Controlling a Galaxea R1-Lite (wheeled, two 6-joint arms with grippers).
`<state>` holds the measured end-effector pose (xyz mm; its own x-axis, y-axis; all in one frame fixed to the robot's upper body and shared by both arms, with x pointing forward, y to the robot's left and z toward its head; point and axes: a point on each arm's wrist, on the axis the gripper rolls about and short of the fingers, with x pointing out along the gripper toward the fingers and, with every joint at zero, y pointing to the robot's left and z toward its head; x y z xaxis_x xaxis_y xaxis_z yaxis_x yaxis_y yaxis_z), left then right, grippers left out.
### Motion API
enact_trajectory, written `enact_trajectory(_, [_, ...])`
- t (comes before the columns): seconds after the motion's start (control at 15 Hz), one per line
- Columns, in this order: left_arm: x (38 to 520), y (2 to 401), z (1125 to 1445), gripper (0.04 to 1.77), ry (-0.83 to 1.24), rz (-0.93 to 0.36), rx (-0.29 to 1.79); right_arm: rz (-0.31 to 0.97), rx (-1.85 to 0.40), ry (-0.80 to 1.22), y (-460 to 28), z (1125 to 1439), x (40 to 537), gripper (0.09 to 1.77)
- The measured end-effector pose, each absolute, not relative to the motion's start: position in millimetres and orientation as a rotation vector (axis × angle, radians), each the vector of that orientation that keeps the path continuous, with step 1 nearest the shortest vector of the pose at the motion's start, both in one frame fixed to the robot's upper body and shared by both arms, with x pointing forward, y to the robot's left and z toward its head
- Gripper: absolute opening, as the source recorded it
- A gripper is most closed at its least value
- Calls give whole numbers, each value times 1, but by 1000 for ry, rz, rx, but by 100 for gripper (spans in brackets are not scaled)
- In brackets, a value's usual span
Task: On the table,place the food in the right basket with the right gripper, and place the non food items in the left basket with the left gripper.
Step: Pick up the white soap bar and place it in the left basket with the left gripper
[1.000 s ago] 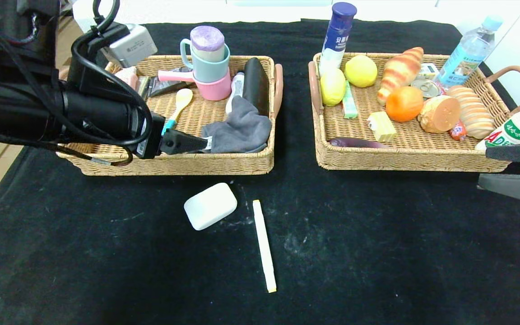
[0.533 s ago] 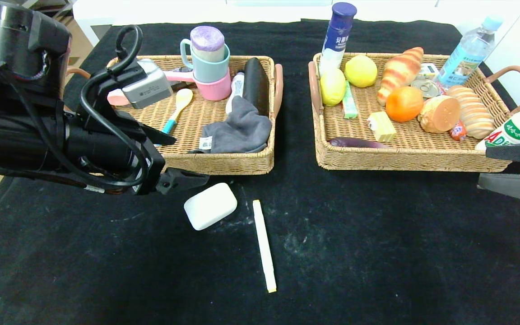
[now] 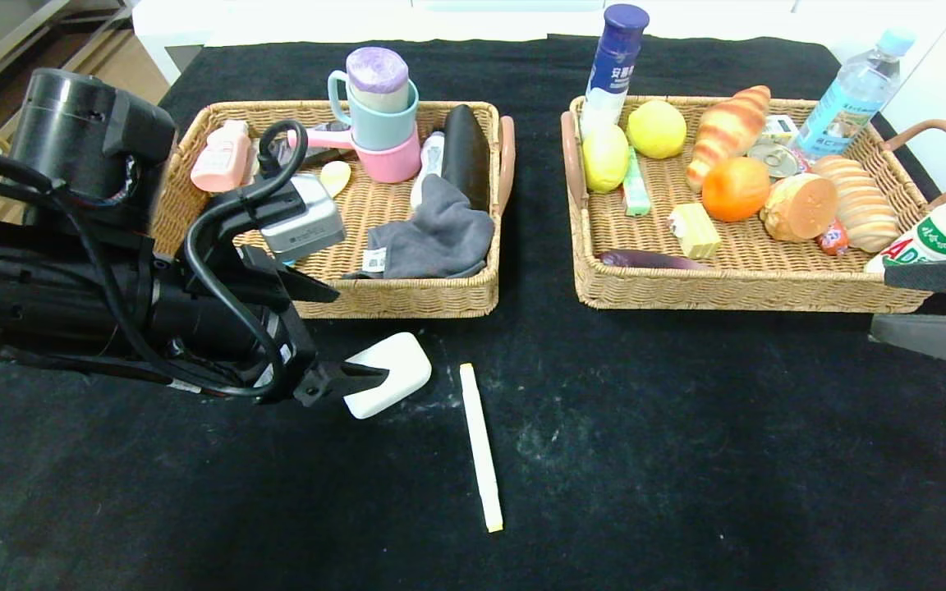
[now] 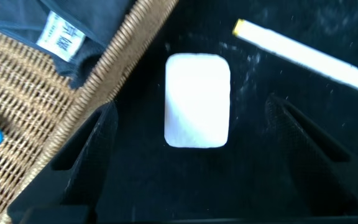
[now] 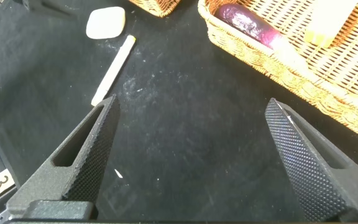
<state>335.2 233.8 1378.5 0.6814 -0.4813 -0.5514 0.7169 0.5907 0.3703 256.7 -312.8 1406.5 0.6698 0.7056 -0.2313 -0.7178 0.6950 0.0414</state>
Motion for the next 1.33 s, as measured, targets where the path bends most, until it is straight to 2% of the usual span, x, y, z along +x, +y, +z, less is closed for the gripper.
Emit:
enact_trajectory(0.33, [341,223,1363,172,474,-721,649,803,-54,239,-313,1406,257,171])
enact_trajectory(0.67, [348,213,1351,172,534,-637,712,803,-53,241,-313,1406,258,171])
enact_trajectory(1.33, [360,204,1340,172,567,-653,720,802,-54,240,-313,1406,258,171])
